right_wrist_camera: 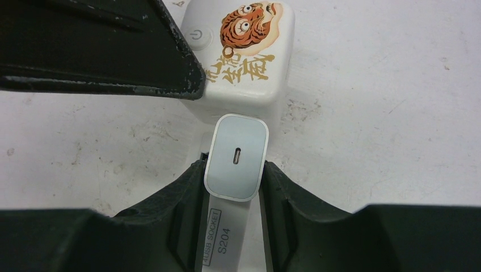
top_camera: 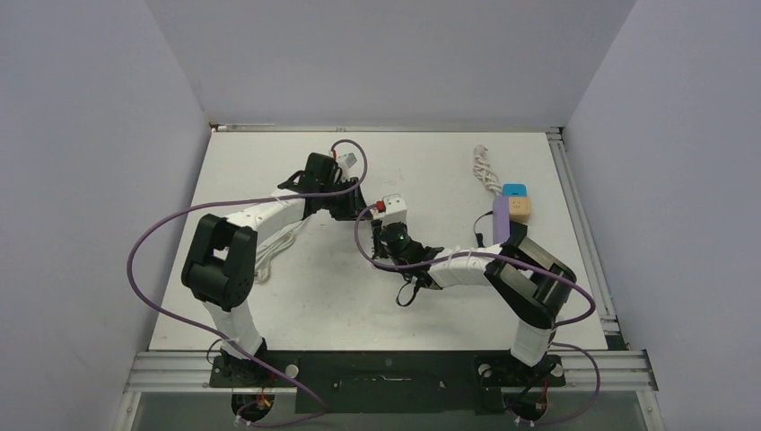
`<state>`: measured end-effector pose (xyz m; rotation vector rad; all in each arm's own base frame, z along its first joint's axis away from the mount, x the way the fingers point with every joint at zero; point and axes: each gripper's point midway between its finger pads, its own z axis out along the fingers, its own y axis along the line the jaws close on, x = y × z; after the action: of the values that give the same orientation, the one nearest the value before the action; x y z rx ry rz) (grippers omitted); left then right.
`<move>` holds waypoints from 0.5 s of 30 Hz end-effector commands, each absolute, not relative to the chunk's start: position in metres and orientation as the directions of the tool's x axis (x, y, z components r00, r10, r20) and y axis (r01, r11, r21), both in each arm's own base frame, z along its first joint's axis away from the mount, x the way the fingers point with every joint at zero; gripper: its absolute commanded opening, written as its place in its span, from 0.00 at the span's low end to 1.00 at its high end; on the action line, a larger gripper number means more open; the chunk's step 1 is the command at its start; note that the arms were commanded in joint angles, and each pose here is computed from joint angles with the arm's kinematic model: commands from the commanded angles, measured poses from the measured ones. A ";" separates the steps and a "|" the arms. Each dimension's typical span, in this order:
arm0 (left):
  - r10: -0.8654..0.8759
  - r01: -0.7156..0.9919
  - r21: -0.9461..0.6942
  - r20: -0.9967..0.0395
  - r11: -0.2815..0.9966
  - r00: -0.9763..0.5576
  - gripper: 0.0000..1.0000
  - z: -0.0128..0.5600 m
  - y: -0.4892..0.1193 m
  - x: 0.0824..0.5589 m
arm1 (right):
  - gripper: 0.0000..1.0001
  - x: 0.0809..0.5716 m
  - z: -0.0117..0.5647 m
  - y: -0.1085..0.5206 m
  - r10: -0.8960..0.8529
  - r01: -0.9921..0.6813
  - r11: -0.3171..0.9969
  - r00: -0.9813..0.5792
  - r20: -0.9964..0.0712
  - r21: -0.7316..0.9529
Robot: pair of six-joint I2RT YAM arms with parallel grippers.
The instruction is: Pull the plug off the socket
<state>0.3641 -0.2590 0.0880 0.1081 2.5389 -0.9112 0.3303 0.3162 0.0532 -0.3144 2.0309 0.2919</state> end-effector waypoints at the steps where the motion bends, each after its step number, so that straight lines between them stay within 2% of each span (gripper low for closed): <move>1: -0.003 0.094 -0.375 -0.251 0.922 -0.968 0.28 0.007 -0.211 0.325 | 0.05 0.329 0.064 0.325 -0.022 -0.364 0.916 -0.466 -0.884 0.170; 15: -0.002 0.096 -0.376 -0.250 0.922 -0.968 0.28 0.007 -0.211 0.325 | 0.05 0.318 0.074 0.333 -0.147 -0.364 0.931 -0.376 -0.915 0.000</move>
<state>0.3631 -0.2598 0.0879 0.1117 2.5426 -0.9155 0.3245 0.3174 0.0544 -0.3449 2.0135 0.2460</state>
